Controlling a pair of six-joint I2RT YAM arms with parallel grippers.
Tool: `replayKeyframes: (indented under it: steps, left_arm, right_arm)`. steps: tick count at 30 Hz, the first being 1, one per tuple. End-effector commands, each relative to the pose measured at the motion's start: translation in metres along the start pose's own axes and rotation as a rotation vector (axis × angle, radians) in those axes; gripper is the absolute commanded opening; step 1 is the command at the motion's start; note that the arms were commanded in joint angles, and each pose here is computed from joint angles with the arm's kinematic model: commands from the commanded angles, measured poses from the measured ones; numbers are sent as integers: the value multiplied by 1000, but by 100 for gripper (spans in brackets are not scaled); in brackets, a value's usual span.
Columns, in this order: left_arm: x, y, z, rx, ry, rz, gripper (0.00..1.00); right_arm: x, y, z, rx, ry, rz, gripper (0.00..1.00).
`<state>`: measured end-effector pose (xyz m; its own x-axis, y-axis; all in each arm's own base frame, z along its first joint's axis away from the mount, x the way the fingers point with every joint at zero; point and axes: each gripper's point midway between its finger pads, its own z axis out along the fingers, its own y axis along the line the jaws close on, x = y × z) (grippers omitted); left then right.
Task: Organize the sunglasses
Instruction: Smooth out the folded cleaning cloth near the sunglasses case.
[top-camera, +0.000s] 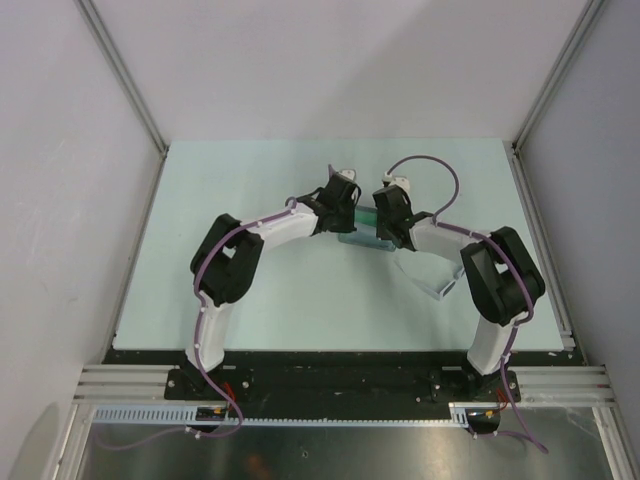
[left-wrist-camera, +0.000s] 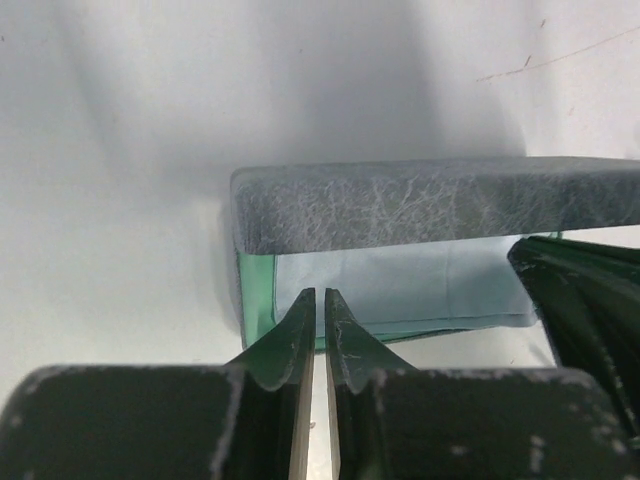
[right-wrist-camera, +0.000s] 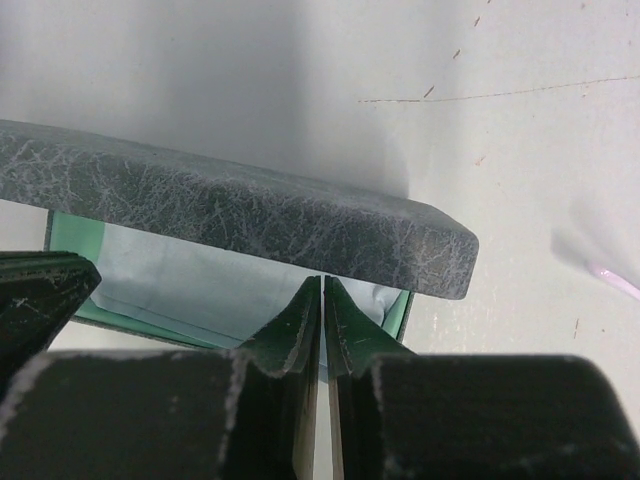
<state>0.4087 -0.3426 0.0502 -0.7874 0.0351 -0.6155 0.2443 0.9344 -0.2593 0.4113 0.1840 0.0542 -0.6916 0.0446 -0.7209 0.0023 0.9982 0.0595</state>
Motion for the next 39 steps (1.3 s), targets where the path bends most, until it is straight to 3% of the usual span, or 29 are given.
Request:
replayKeyframes:
  steps: [1, 7, 18, 29, 39]
  left_arm:
    - [-38, -20, -6, 61, -113, 3, 11]
    - [-40, -28, 6, 111, -155, 0, 11]
    - [-17, -28, 25, 119, -129, -18, 10]
    - [-3, 2, 27, 3, -149, -30, 9]
    - [-20, -8, 27, 69, -255, -49, 8]
  right_arm:
    - [-26, 9, -3, -11, -84, 10, 9]
    - [-37, 10, -12, -25, -109, 58, 9]
    - [-53, 3, -26, -40, -128, 111, 9]
    - [-54, 0, -29, -35, -128, 116, 10]
    - [-51, -3, -34, -23, -114, 113, 9]
